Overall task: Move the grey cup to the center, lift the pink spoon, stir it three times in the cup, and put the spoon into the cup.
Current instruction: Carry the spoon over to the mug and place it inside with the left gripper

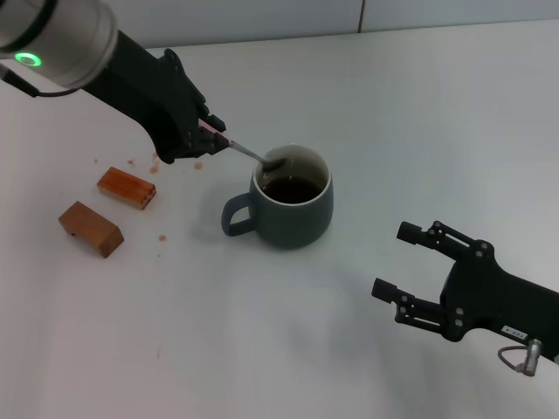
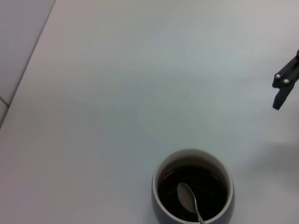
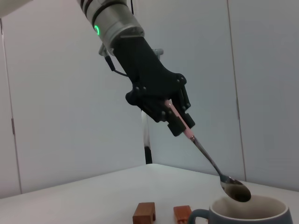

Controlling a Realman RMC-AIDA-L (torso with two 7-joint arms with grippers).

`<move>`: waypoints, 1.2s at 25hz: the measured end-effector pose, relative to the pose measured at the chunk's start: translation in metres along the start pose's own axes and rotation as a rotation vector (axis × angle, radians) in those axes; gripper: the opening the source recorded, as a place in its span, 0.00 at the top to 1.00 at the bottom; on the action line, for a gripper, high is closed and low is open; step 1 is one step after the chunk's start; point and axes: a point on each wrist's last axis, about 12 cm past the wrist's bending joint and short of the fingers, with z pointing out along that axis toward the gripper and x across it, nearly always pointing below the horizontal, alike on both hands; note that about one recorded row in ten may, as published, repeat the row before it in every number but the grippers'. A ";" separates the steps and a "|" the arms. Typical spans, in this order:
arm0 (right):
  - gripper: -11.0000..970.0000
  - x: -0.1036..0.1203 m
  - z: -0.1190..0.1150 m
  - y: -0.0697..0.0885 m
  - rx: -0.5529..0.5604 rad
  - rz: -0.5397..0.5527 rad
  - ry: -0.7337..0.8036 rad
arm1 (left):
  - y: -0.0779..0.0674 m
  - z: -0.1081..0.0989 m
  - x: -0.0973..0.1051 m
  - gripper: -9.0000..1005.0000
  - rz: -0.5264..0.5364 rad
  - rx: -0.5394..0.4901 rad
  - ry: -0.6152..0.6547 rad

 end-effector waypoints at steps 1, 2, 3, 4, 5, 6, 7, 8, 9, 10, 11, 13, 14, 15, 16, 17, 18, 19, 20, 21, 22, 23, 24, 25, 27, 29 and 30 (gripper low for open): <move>0.15 0.000 0.000 0.000 -0.001 0.000 0.001 | -0.001 0.006 -0.006 0.85 0.029 -0.005 0.028; 0.15 0.000 0.000 0.000 -0.002 0.000 0.001 | -0.001 0.010 -0.010 0.84 0.040 0.001 0.035; 0.15 0.000 0.000 0.000 -0.002 0.000 0.001 | -0.001 0.010 -0.010 0.84 0.040 0.001 0.035; 0.15 0.000 0.000 0.000 -0.002 0.000 0.002 | -0.001 0.015 -0.012 0.84 0.046 0.014 0.049; 0.15 0.000 0.000 0.000 -0.002 0.000 0.002 | 0.000 0.017 -0.013 0.84 0.048 0.017 0.056; 0.15 0.000 0.000 0.000 -0.002 0.000 0.002 | 0.000 0.019 -0.013 0.84 0.050 0.019 0.062; 0.15 0.000 0.000 0.000 -0.002 0.000 0.003 | 0.001 0.022 -0.014 0.84 0.055 0.020 0.072; 0.15 0.000 0.000 0.000 -0.002 0.000 0.003 | 0.001 0.022 -0.014 0.84 0.055 0.020 0.072; 0.15 0.000 0.000 0.000 -0.003 0.000 0.003 | 0.002 0.026 -0.017 0.84 0.066 0.016 0.084; 0.15 0.000 0.000 0.000 -0.003 0.000 0.003 | 0.002 0.029 -0.018 0.84 0.073 0.012 0.090; 0.15 0.000 0.000 0.000 -0.003 0.000 0.003 | 0.002 0.033 -0.019 0.84 0.086 0.006 0.100; 0.15 0.000 0.000 0.001 -0.003 0.000 0.003 | 0.002 0.037 -0.021 0.84 0.099 -0.003 0.111; 0.15 0.000 0.000 0.001 -0.004 0.000 0.002 | 0.002 0.044 -0.023 0.84 0.116 -0.012 0.135; 0.15 0.000 0.001 0.000 -0.005 0.000 0.002 | 0.002 0.047 -0.024 0.84 0.122 -0.016 0.144; 0.15 0.000 0.001 0.000 -0.006 -0.001 0.002 | 0.003 0.049 -0.025 0.84 0.125 -0.019 0.152; 0.15 0.000 0.001 0.000 -0.007 -0.001 0.002 | 0.004 0.052 -0.026 0.84 0.129 -0.022 0.162; 0.15 0.000 0.001 0.000 -0.007 -0.001 0.002 | 0.004 0.052 -0.026 0.84 0.129 -0.022 0.162; 0.15 0.000 0.001 0.000 -0.007 -0.001 0.002 | 0.004 0.052 -0.026 0.84 0.129 -0.022 0.162; 0.15 0.000 0.001 0.000 -0.007 -0.001 0.002 | 0.006 0.055 -0.026 0.84 0.133 -0.030 0.177; 0.15 0.000 0.001 0.000 -0.007 -0.001 0.001 | 0.006 0.056 -0.026 0.83 0.136 -0.032 0.182; 0.15 0.000 0.001 0.000 -0.008 -0.001 0.001 | 0.006 0.057 -0.027 0.83 0.140 -0.032 0.185; 0.15 0.000 0.001 0.000 -0.008 -0.001 0.001 | 0.006 0.057 -0.027 0.83 0.140 -0.032 0.185; 0.15 0.000 0.001 0.000 -0.008 -0.001 0.002 | 0.006 0.057 -0.027 0.83 0.140 -0.032 0.185; 0.15 0.000 0.001 0.000 -0.008 -0.001 0.002 | 0.006 0.058 -0.028 0.83 0.144 -0.032 0.187; 0.15 0.000 0.002 0.000 -0.010 -0.002 0.002 | -0.003 0.067 -0.036 0.83 0.195 -0.009 0.191; 0.15 -0.001 0.002 0.000 -0.011 -0.002 0.001 | -0.006 0.070 -0.038 0.83 0.209 0.004 0.193; 0.15 -0.001 0.002 0.000 -0.011 -0.003 0.001 | -0.009 0.072 -0.040 0.83 0.219 0.014 0.195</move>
